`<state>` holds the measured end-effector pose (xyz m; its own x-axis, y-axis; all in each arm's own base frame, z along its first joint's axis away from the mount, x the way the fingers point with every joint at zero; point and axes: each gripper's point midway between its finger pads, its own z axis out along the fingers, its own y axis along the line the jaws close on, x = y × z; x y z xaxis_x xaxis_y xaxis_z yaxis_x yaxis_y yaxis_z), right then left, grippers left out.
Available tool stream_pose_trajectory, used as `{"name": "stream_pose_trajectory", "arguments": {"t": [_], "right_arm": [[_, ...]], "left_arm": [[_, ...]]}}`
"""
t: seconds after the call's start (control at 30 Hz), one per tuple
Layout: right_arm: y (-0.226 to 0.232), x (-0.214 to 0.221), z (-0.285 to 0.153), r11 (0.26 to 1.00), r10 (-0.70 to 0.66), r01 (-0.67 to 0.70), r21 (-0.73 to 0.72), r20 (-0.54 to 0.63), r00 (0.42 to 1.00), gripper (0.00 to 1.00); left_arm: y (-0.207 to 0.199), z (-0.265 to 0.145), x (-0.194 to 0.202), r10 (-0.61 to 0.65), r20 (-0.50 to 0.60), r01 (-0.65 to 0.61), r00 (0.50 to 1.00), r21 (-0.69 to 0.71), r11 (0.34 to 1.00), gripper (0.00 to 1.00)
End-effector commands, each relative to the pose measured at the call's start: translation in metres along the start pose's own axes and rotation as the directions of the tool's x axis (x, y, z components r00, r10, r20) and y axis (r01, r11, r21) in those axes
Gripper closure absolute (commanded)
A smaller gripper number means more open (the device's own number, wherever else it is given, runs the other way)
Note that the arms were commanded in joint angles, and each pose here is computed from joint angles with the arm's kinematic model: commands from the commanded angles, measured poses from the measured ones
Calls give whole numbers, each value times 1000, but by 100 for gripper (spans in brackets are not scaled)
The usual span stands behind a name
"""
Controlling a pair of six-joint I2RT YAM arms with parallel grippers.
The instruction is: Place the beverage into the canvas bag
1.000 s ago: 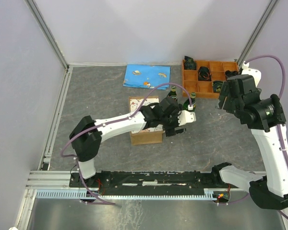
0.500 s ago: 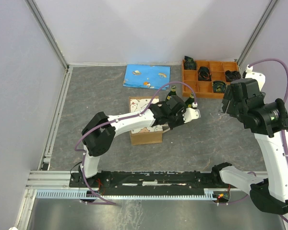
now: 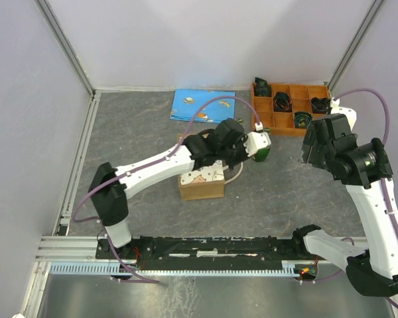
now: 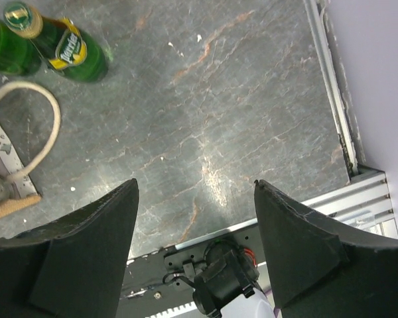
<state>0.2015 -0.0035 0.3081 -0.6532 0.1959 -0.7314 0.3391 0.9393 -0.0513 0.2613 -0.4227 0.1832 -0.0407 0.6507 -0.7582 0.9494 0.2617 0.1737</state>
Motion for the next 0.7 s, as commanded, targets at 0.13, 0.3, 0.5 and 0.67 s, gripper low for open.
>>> {"name": "stream_pose_trajectory", "arguments": {"t": [0.13, 0.3, 0.5, 0.67], "right_arm": [[12, 26, 9, 998, 5, -10, -67, -71, 997, 23], [22, 38, 12, 993, -12, -1, -119, -111, 994, 23], [48, 59, 27, 977, 13, -51, -207, -179, 984, 23], [73, 72, 41, 951, 68, -131, -280, -224, 972, 25]], "left_arm": [[53, -65, -1, -91, 36, 96, 995, -179, 979, 97], [77, -87, 12, -115, 25, 117, 993, -240, 964, 97], [93, -111, 13, -127, 42, 133, 991, -285, 949, 97], [101, -130, 9, -127, 56, 138, 990, -311, 940, 97]]}}
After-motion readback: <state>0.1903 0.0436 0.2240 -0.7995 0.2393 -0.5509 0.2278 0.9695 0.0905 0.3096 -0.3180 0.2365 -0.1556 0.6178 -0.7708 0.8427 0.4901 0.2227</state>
